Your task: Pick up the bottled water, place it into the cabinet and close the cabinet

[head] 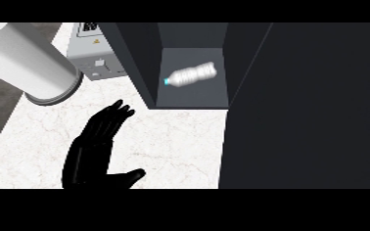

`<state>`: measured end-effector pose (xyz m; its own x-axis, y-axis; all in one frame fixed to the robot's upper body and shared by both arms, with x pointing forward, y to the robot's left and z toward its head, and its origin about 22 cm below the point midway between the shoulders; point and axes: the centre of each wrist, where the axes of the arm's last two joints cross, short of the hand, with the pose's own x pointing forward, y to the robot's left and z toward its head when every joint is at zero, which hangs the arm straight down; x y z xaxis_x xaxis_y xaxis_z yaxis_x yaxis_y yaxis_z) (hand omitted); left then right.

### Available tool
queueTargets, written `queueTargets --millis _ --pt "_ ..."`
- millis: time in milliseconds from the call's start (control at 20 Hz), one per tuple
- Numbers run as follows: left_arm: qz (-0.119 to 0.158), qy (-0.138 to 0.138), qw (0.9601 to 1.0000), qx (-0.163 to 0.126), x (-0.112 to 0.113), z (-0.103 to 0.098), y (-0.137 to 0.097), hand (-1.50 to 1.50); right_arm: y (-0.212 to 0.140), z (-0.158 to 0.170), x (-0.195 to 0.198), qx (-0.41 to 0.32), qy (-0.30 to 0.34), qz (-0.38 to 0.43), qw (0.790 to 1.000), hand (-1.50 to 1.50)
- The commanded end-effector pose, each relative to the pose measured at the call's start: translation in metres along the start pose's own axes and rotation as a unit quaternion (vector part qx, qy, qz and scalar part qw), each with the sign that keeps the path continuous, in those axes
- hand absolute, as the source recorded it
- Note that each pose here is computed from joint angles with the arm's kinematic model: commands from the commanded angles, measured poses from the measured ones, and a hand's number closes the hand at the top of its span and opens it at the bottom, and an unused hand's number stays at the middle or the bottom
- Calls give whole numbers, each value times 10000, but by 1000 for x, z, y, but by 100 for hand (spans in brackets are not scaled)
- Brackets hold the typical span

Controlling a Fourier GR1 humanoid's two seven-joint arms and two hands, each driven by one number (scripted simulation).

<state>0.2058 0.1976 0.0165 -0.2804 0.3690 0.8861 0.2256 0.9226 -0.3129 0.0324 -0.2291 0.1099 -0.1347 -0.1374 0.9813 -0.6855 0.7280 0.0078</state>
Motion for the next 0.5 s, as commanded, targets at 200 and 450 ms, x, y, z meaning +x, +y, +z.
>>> queueTargets --millis 200,450 --pt "235 -59 9986 461 33 25 36 -150 20 -19 47 1232 1 531 9910 150" --pt "203 79 9991 377 43 42 51 -150 20 -28 45 1578 64 750 9846 150"
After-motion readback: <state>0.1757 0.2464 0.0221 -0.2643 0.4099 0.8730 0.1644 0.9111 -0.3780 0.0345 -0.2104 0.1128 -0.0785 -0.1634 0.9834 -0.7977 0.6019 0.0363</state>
